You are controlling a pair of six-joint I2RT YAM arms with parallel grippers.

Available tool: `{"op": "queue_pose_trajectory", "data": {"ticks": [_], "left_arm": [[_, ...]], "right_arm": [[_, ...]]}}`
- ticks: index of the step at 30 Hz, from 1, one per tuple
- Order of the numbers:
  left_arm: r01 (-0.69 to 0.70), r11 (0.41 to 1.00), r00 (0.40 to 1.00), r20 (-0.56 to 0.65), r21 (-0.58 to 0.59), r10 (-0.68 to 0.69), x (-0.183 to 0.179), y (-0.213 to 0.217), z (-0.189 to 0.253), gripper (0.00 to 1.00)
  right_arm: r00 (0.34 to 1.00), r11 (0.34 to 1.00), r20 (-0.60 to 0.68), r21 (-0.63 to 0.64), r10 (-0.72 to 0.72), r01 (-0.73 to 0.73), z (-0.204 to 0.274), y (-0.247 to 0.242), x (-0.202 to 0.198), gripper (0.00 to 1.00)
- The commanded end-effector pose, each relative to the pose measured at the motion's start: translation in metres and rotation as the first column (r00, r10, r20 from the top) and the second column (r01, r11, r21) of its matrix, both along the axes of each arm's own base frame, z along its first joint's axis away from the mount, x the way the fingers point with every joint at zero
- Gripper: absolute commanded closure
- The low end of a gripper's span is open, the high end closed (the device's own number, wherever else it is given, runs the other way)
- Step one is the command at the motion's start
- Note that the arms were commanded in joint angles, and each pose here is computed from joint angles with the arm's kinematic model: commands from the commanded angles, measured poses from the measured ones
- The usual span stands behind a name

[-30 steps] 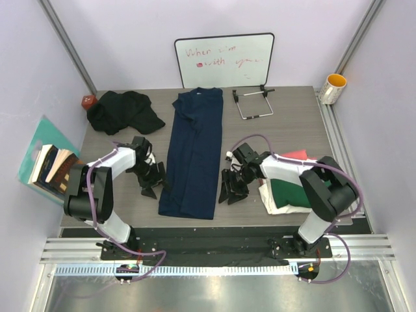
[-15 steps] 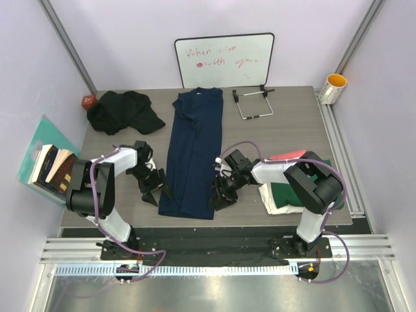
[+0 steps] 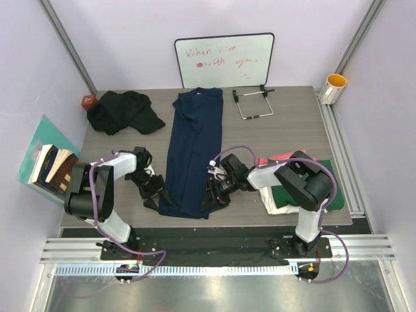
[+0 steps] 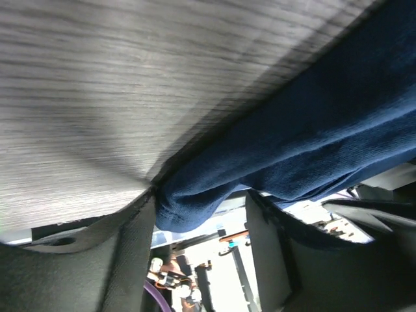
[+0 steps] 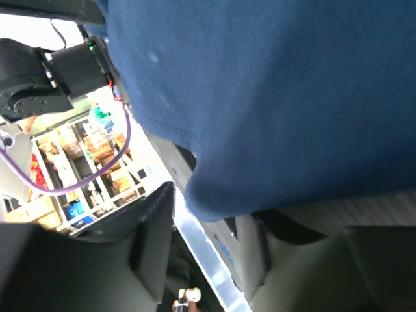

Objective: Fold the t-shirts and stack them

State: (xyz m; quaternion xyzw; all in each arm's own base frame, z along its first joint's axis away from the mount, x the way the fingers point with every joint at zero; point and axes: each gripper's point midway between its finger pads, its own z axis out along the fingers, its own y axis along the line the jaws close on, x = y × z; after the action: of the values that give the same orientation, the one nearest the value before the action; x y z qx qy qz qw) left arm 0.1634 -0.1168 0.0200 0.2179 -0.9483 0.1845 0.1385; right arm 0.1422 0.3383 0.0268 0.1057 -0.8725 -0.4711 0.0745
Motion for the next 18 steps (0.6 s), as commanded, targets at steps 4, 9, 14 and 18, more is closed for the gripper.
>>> {"op": "queue_pose_trajectory", "data": {"ticks": [4, 9, 14, 18], "left_arm": [[-0.031, 0.999, 0.999, 0.022, -0.042, 0.032, 0.006, -0.005, 0.003, 0.67], [-0.031, 0.998, 0.998, 0.046, -0.049, 0.034, 0.008, -0.003, 0.014, 0.89], [-0.023, 0.997, 0.998, 0.064, -0.074, 0.028, 0.007, -0.005, 0.026, 1.00], [-0.003, 0.996, 0.994, 0.110, -0.092, 0.013, 0.008, -0.006, 0.044, 1.00]], "right_arm": [[0.998, 0.991, 0.058, -0.134, -0.024, 0.032, -0.039, -0.008, 0.001, 0.91], [0.996, 0.988, 0.084, -0.154, -0.019, 0.032, -0.025, -0.015, -0.001, 0.99], [0.993, 0.988, 0.118, -0.149, -0.029, 0.047, -0.004, -0.019, 0.000, 0.99], [0.991, 0.989, 0.130, -0.141, -0.021, 0.039, 0.015, -0.019, -0.001, 0.99]]}}
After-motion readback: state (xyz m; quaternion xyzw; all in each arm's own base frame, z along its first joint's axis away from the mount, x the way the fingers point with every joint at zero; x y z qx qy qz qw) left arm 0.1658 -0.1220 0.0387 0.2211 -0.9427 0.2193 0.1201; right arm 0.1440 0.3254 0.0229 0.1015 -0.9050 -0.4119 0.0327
